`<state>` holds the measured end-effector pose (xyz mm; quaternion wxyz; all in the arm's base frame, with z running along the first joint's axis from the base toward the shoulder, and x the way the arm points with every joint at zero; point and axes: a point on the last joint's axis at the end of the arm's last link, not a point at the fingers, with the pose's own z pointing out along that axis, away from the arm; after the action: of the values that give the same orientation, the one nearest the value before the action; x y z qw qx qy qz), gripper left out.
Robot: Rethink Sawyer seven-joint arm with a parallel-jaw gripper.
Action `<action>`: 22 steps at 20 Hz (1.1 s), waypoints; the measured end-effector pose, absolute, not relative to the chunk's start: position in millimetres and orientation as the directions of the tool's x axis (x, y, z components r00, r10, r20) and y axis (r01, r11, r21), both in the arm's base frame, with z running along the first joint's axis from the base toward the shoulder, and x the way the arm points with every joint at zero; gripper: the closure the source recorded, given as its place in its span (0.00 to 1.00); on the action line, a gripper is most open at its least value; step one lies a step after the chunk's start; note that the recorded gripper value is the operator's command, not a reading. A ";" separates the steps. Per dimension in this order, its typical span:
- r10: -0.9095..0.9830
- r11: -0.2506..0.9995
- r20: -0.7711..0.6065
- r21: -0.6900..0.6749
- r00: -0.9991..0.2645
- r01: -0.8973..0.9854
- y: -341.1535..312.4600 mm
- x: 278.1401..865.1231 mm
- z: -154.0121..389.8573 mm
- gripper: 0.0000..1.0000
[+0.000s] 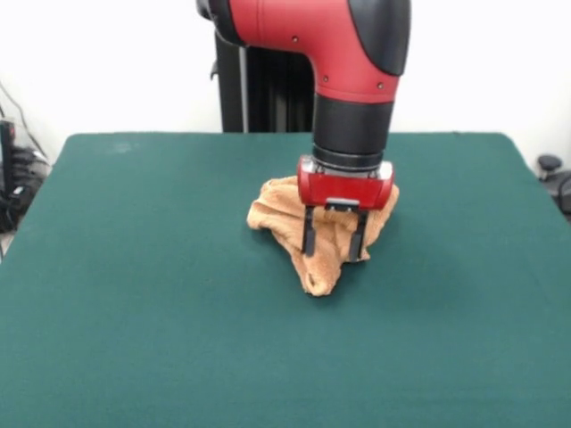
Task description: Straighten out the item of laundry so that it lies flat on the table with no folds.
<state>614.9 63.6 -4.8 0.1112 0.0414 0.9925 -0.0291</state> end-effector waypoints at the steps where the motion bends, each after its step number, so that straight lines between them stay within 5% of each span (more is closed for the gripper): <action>1: 0.077 0.995 -0.227 -0.048 -0.971 0.090 62.9 614.2 -8.7 0.00; 22: 0.065 0.995 -0.314 -0.056 -0.947 0.086 74.1 597.2 -28.2 0.00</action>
<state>597.2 74.1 -28.2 0.1579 0.0382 0.9861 -0.0344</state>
